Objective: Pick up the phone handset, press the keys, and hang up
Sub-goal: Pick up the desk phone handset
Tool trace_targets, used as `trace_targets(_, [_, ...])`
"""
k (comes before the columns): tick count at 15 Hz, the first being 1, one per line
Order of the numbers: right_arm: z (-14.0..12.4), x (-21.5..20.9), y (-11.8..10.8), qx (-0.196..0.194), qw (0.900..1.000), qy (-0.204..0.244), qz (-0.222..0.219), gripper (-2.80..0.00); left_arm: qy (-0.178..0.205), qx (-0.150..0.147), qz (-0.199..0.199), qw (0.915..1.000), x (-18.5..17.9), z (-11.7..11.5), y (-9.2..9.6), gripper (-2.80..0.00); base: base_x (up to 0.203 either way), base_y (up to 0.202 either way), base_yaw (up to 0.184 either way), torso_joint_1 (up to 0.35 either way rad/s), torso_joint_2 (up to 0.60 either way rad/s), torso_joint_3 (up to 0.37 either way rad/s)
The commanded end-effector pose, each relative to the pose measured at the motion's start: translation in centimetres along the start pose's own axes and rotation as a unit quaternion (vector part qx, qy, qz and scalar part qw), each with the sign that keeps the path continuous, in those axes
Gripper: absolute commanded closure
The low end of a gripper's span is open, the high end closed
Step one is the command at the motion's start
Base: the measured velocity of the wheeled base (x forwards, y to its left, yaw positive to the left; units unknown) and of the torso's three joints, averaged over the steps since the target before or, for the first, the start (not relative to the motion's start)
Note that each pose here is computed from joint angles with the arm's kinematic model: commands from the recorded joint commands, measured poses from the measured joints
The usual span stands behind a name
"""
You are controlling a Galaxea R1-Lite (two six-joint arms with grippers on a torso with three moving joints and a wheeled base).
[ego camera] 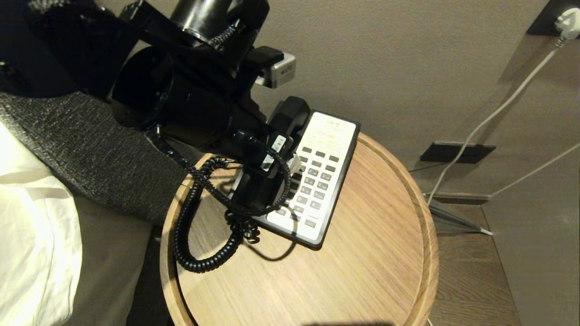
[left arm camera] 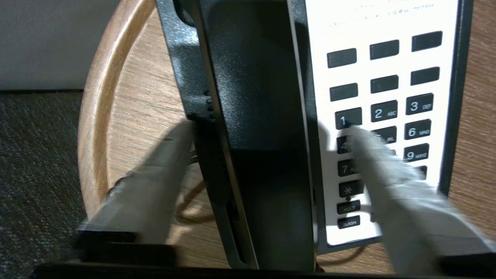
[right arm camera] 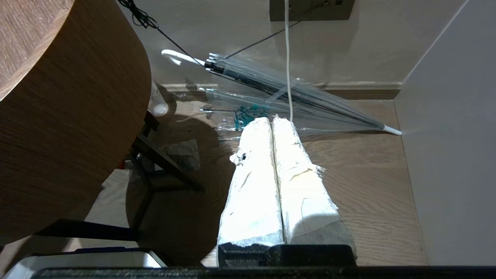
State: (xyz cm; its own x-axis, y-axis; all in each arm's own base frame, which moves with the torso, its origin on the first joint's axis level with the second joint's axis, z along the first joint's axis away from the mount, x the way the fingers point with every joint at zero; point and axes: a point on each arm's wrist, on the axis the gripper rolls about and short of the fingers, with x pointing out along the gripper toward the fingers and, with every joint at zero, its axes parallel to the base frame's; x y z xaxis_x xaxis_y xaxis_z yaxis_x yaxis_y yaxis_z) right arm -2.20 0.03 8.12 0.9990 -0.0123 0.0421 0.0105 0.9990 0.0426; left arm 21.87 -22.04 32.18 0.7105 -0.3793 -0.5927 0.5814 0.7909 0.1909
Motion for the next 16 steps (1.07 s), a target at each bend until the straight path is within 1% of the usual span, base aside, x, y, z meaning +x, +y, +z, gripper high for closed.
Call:
trace_targets(1, [-0.6,0.1,0.0,0.0,1.0,0.01,0.0,0.0,0.003,-0.001,-0.001,1.0,-0.1,-0.1,0.0,0.0,0.0,0.0,0.0,0.0,0.0,0.0])
trace_targets(7, [-0.6,0.1,0.0,0.0,1.0,0.01,0.0,0.0,0.0,-0.004,-0.002,1.0,-0.4,-0.2,0.1,0.0,0.0,0.0,0.0,0.0,0.0,0.0])
trace_targets(11, [-0.6,0.1,0.0,0.0,1.0,0.01,0.0,0.0,-0.013,-0.015,-0.001,0.9998,-1.9,-0.1,0.2,0.0,0.0,0.0,0.0,0.0,0.0,0.0])
trace_targets(14, [-0.6,0.1,0.0,0.0,1.0,0.01,0.0,0.0,-0.041,-0.036,-0.001,0.9985,-4.6,-0.1,1.0,0.0,0.0,0.0,0.0,0.0,0.0,0.0])
trace_targets(16, [-0.6,0.1,0.0,0.0,1.0,0.01,0.0,0.0,-0.07,-0.062,0.0,0.9956,-7.1,-0.2,1.6,0.0,0.0,0.0,0.0,0.0,0.0,0.0])
